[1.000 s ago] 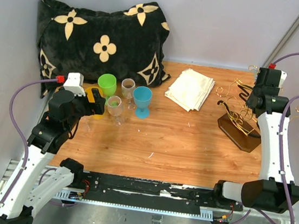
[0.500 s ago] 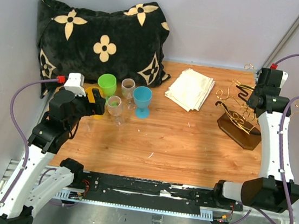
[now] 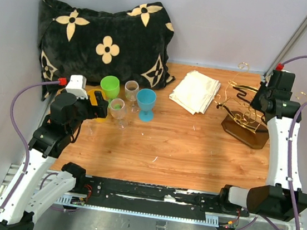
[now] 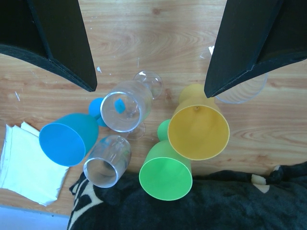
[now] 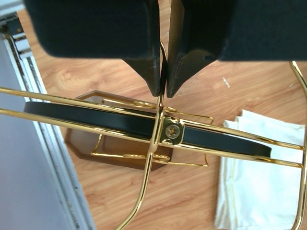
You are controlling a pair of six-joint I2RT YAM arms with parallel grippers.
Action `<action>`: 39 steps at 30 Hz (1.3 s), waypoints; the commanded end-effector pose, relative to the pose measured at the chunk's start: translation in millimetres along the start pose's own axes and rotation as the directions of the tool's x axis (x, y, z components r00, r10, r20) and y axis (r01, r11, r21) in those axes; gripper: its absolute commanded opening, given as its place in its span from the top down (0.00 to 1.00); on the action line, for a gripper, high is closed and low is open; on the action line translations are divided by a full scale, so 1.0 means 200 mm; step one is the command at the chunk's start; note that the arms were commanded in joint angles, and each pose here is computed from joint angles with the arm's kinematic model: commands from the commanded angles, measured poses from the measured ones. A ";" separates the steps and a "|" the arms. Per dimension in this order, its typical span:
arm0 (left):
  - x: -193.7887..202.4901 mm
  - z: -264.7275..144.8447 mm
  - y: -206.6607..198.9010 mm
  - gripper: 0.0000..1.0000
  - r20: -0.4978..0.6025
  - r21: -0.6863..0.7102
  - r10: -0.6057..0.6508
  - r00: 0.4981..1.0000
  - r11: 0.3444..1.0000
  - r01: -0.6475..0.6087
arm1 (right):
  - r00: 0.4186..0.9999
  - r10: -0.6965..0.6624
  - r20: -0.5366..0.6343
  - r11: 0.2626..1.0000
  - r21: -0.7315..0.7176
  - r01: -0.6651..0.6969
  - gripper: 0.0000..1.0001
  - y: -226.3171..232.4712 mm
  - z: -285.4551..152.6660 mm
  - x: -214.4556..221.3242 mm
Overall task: Place the wine glass upside down on the wine glass rack
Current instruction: Move the wine rack to the center of the board.
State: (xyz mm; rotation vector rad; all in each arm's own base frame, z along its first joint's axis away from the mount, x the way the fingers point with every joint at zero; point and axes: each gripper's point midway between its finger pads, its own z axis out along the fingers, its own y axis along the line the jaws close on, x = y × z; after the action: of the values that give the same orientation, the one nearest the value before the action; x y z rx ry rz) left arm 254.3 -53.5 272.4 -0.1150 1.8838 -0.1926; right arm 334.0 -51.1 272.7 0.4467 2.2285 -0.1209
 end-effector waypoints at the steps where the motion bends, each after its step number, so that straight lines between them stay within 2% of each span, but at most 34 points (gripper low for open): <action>1: -0.02 0.00 0.02 0.01 0.024 -0.009 0.001 1.000 1.000 -0.001 | 0.994 -0.058 -0.093 0.966 -0.257 0.032 0.99 0.28 -0.05 0.10; 5: -0.02 0.00 0.01 0.01 0.025 -0.006 0.001 1.000 1.000 -0.001 | 0.991 -0.095 -0.097 0.951 -0.302 0.062 0.99 0.35 -0.07 0.10; 12: -0.02 0.00 0.01 0.01 0.022 -0.005 0.002 1.000 1.000 -0.001 | 0.995 -0.065 -0.076 0.957 -0.287 0.040 0.99 0.34 -0.08 0.09; 17: -0.02 0.00 0.01 0.01 0.024 -0.005 0.001 1.000 1.000 -0.001 | 0.994 -0.057 -0.095 0.913 -0.407 0.014 0.99 0.46 -0.11 0.08; 22: -0.02 0.00 0.01 0.01 0.027 -0.007 0.000 1.000 1.000 0.000 | 0.992 -0.018 -0.122 0.887 -0.460 -0.041 0.99 0.52 -0.13 0.09; 39: -0.02 0.00 0.02 0.01 0.028 -0.006 0.000 1.000 1.000 0.000 | 0.982 0.021 -0.189 0.864 -0.490 -0.113 0.99 0.86 -0.03 0.25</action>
State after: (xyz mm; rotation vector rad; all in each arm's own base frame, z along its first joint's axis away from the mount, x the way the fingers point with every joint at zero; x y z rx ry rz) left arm 253.4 -53.1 273.8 -0.1159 1.8778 -0.1941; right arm 360.0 93.3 269.5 0.2280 2.2593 0.4699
